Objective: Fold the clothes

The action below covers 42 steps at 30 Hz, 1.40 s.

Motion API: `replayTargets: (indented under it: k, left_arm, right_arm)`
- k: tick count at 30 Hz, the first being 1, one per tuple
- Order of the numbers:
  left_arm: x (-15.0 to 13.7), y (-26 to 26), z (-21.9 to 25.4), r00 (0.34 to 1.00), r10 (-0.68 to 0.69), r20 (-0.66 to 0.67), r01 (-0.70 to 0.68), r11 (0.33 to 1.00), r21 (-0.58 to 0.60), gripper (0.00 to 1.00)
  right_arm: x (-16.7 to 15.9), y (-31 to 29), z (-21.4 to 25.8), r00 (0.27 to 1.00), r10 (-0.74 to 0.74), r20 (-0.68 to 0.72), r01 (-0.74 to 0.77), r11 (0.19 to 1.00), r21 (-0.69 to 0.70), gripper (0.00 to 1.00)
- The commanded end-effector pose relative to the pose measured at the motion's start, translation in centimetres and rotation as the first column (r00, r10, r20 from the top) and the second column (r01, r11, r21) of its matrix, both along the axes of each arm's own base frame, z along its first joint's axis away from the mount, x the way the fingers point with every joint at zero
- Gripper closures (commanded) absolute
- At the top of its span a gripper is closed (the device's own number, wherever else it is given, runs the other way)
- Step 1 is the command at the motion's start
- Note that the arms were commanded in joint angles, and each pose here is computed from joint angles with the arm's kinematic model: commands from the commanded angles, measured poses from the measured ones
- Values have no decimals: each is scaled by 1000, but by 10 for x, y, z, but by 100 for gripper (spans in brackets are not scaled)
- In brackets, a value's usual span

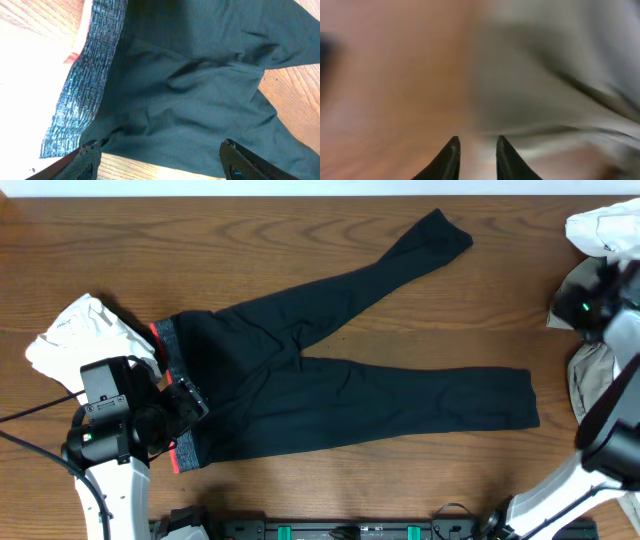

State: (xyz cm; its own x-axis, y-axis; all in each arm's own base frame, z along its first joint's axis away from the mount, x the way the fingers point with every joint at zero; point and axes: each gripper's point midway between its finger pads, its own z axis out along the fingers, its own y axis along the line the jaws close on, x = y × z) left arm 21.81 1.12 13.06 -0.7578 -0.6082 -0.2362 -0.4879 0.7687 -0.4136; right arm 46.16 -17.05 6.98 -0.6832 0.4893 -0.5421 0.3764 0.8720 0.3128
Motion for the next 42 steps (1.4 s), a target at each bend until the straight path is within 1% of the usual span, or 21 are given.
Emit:
replayTargets:
  k: [1,4,5,9,12,16,20,24,28,34,37,39,41,42]
  left_arm:
    - [2,1,3,1000,-4,12,4,1000,2,22]
    - [4,1,4,1000,-4,20,4,1000,4,22]
    - [4,1,4,1000,-4,24,4,1000,6,22]
    - [7,3,6,999,-3,37,3,1000,14,21]
    - [10,4,6,999,-4,44,3,1000,16,21]
    - [12,4,3,999,-3,36,3,1000,13,22]
    - [12,4,-3,1000,-4,8,4,1000,4,21]
    - [12,4,-8,1000,-4,-17,4,1000,-4,21]
    - [16,5,-10,1000,-14,-15,14,1000,1,21]
    - [17,7,-10,1000,-11,-11,11,1000,10,21]
    - [17,9,-10,1000,-8,-13,8,1000,17,21]
    - [17,10,-11,1000,-4,-16,5,1000,23,21]
    - [16,10,-11,1000,-3,-17,4,1000,27,21]
    - [16,10,-11,1000,-3,-17,4,1000,27,21]
  right_arm:
    - [19,54,56,971,205,120,-196,977,-83,71]
    - [27,90,61,950,285,131,-274,957,-98,60]
    - [29,98,58,946,299,126,-287,952,-102,58]
    - [42,126,44,931,345,118,-330,935,-129,41]
    - [57,138,34,919,368,140,-346,925,-157,34]
    - [78,138,10,925,349,150,-313,924,-219,28]
    - [93,141,-24,926,339,167,-300,928,-222,25]
    - [106,140,-52,936,284,210,-249,952,-176,22]
    - [117,142,-72,938,246,245,-217,966,-141,22]
    - [138,164,-94,935,286,210,-264,956,-125,16]
    - [146,175,-100,935,304,186,-286,951,-117,15]
    - [149,182,-104,933,315,174,-299,948,-113,16]
    - [147,187,-108,933,322,159,-308,945,-108,24]
    - [146,187,-110,936,318,147,-305,946,-108,30]
